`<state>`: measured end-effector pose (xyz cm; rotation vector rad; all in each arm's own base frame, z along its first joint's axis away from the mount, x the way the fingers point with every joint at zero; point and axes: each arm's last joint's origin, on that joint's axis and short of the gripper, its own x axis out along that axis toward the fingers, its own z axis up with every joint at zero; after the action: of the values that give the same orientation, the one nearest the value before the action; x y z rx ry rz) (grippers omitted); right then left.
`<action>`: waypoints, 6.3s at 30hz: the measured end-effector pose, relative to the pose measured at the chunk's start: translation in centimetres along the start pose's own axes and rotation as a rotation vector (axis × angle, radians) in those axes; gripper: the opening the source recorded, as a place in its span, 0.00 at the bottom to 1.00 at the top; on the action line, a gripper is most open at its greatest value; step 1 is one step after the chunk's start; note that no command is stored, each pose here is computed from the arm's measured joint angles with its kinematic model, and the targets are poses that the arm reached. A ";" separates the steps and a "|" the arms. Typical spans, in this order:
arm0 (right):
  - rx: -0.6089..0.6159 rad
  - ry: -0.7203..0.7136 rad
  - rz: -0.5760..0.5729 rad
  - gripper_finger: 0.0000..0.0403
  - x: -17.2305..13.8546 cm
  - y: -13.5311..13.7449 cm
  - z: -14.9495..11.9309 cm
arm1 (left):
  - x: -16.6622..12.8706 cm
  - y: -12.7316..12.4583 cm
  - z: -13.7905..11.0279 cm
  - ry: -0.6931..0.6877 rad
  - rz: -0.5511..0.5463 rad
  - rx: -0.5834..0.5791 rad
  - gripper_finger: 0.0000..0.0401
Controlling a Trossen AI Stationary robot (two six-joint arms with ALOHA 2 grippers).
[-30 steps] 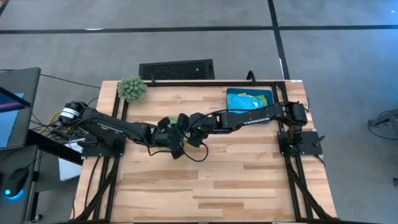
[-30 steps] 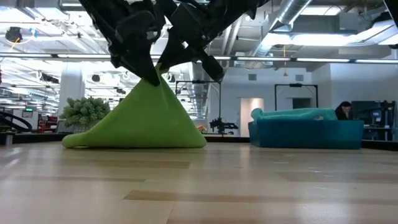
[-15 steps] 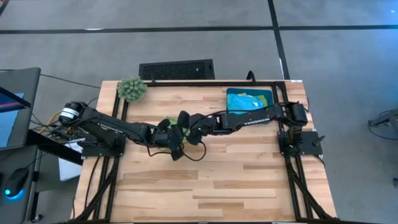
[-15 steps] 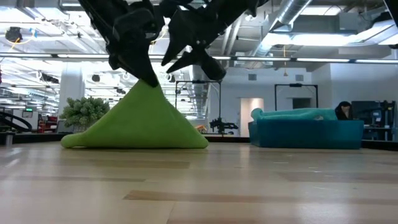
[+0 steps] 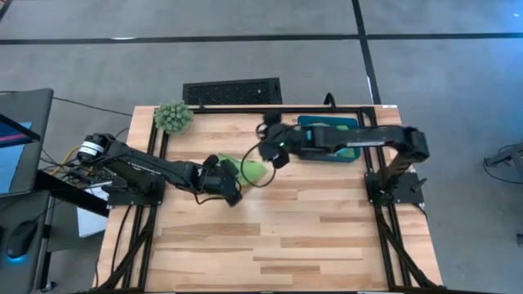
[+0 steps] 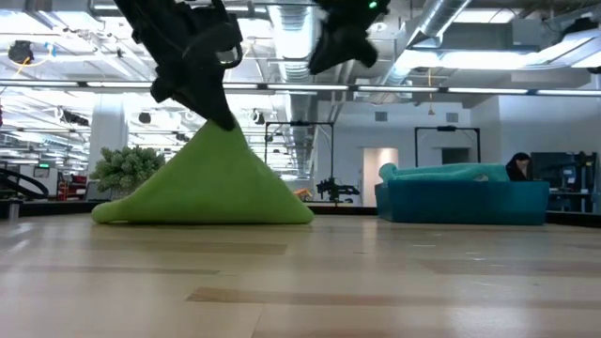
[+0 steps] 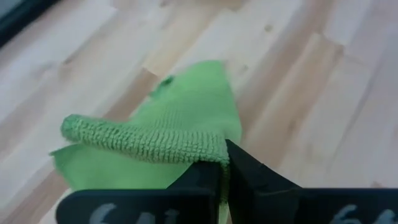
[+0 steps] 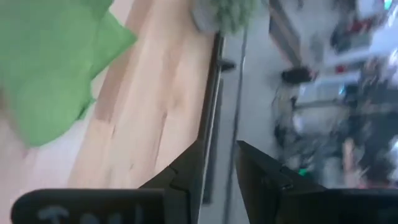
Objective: Fold microfiber towels
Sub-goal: Fold the green microfiber cloth
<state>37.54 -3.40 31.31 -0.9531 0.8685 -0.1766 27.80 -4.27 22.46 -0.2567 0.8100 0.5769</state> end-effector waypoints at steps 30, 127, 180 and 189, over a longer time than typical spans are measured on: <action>0.223 -0.047 0.051 0.29 -6.2 -2.4 -2.5 | -3.9 1.5 -6.2 -0.035 0.478 -0.739 0.00; 0.244 -0.145 0.610 0.29 -4.7 -1.8 -6.5 | -3.9 -13.1 -5.1 -0.048 -0.114 -0.437 0.00; 0.299 -0.492 0.974 0.29 10.5 16.7 6.5 | -6.4 -13.9 -10.4 0.429 -0.142 -0.460 0.00; 0.388 -0.384 1.080 0.29 12.5 16.9 4.3 | -6.4 -13.9 -10.4 0.430 -0.143 -0.462 0.00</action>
<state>44.98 3.25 12.29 -0.0618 0.8411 0.7215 26.01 -22.54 20.28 -0.8781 1.0546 0.5769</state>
